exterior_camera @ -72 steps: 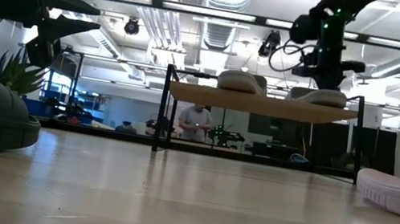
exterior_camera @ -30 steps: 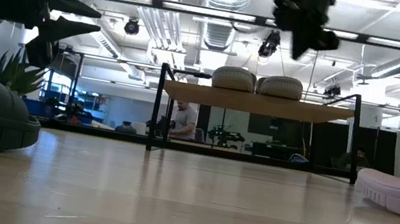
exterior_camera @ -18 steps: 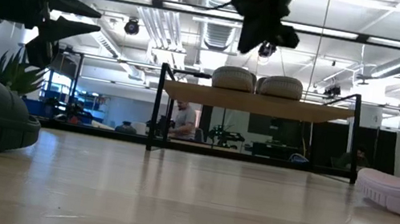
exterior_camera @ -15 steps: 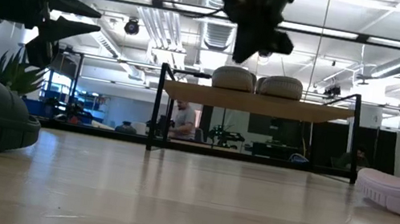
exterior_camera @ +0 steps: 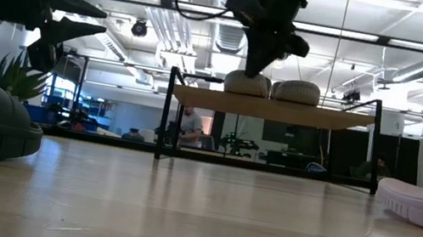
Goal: Pick and place slides into the shelf
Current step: Adjust the gray left slipper, then adjust the gray right slipper
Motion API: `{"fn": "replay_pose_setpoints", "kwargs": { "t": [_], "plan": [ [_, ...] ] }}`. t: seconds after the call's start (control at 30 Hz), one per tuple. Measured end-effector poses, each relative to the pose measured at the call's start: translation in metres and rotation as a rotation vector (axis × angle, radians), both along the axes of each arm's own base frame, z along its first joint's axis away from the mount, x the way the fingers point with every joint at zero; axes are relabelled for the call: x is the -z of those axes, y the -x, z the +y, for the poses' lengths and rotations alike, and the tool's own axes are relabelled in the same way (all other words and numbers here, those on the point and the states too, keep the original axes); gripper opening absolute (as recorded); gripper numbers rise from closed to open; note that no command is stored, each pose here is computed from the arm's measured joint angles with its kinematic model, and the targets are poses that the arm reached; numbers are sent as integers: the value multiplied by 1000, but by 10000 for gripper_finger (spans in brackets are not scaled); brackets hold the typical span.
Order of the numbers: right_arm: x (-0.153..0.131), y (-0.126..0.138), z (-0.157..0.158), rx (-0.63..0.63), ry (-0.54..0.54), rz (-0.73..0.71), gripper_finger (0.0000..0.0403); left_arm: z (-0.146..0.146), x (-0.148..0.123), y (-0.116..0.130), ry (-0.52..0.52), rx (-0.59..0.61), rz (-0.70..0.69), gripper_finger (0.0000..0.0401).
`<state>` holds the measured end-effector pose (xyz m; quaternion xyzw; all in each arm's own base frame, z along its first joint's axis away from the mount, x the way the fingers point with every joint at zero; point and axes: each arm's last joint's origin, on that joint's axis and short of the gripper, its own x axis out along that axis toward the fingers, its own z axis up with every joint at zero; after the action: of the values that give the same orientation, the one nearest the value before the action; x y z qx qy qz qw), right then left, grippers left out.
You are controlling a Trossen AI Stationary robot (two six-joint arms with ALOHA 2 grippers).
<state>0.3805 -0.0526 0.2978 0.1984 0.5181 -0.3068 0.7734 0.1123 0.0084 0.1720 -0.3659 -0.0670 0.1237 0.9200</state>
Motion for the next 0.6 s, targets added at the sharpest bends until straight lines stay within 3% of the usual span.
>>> {"fn": "replay_pose_setpoints", "kwargs": {
  "t": [0.27, 0.4, 0.5, 0.6],
  "plan": [
    [-1, 5, -6, 75, 78, 23, 22, 0, 1, 0, 0, 0, 14, 89],
    [-1, 6, -3, 45, -10, 28, 22, 0, 2, -1, 0, 1, 24, 89],
    [-1, 16, 2, 35, -46, 120, 22, 0, 3, -2, 0, 6, 29, 89],
    [-2, 31, 4, 51, 8, 259, 22, 0, 3, -2, 0, 8, 35, 89]
  ]
}}
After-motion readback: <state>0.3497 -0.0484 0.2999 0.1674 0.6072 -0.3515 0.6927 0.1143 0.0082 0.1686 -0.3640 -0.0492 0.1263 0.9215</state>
